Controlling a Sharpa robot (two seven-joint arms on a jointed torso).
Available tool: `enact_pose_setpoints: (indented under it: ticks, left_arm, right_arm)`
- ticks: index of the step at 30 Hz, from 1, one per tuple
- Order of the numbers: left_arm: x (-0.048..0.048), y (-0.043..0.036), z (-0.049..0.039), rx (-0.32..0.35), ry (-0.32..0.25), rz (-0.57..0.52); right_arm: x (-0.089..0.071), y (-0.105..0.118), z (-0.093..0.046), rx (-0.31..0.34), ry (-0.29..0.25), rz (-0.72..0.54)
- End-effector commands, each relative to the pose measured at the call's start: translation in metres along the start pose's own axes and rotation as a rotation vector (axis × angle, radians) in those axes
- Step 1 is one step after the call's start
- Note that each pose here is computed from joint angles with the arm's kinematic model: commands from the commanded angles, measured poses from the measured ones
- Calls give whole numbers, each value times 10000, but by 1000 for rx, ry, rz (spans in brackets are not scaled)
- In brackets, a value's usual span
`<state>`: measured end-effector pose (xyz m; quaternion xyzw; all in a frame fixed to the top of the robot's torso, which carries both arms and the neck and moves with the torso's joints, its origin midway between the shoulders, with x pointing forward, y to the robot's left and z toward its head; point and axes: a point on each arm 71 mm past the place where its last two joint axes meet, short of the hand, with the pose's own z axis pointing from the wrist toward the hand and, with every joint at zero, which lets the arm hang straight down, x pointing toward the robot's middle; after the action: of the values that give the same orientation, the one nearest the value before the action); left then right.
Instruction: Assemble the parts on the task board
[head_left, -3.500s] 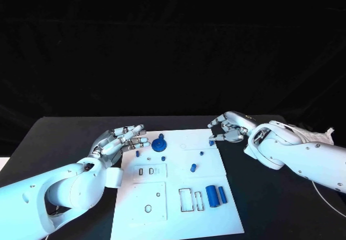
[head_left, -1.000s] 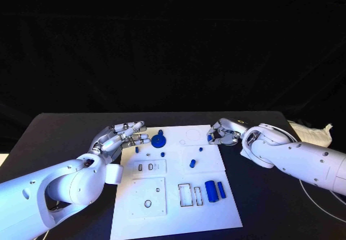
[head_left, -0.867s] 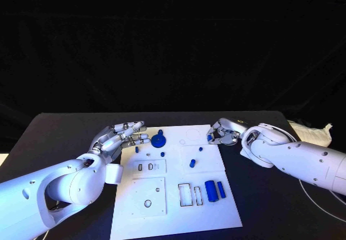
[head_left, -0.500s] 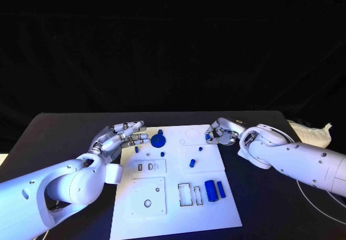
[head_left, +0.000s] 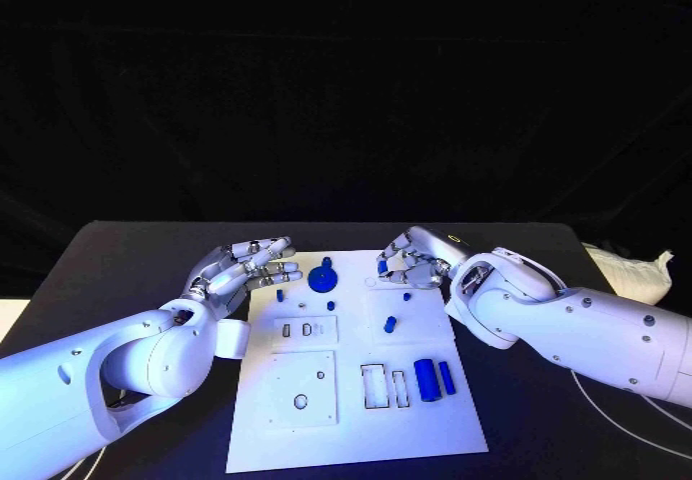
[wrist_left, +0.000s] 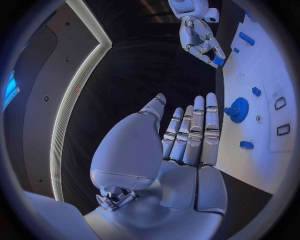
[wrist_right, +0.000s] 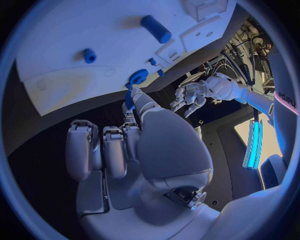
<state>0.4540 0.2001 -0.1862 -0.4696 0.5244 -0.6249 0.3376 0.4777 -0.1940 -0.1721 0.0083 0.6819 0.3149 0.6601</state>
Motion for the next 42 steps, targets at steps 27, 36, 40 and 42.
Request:
enact_pose_setpoints:
  ticks: [27,36,40,42]
  left_arm:
    - [-68,17,58,13,-4,1]
    - [-56,19,59,11,0,-2]
    - [-57,21,61,10,0,-2]
    - [-59,21,61,10,0,-2]
  right_arm:
    - [1104,855,29,-66,174,-44]
    - [1146,842,33,-62,165,-73]
    - [1141,829,24,-61,160,-91]
    - [1137,825,17,-61,157,-98]
